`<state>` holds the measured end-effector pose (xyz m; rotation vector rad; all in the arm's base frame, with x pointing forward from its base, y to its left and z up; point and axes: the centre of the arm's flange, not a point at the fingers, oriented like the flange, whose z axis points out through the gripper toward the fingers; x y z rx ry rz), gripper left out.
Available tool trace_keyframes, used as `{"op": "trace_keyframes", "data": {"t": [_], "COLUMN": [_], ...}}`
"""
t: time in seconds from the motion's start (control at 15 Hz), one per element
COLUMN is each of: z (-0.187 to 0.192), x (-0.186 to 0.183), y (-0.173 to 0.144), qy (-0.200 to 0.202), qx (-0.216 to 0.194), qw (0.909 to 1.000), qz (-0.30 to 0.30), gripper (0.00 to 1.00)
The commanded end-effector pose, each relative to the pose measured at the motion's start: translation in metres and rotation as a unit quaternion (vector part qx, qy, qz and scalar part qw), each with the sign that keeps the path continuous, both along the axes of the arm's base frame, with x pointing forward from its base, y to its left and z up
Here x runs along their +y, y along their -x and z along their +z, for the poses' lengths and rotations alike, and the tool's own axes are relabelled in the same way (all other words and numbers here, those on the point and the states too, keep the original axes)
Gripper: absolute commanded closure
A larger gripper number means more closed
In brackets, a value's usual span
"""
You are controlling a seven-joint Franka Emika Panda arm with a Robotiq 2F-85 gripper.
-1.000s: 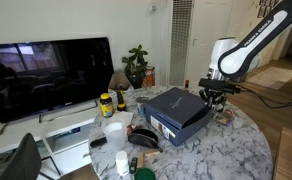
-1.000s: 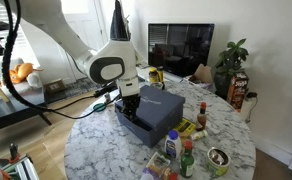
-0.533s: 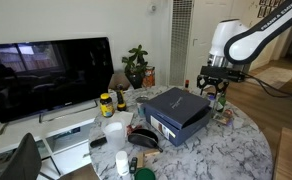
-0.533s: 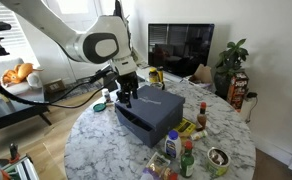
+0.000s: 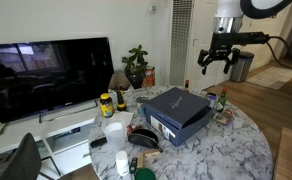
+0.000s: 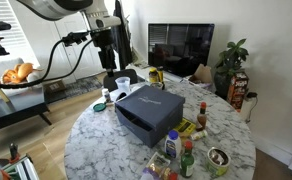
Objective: Place the clear box in the blue box the cover it
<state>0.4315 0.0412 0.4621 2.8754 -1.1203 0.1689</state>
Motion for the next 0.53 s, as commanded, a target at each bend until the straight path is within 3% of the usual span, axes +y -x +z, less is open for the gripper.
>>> {"op": "trace_keyframes", "data": {"t": [0.0,0.47], "z": [0.0279,0.0295], "x": [0.0179,0.0273], "y": [0.0049,0.0028], "qy": [0.002,0.012], "qx": [0.028,0.023], "qw": [0.9961,0.9948], "qz": [0.083,0.099], "gripper": [0.0,0.0]}}
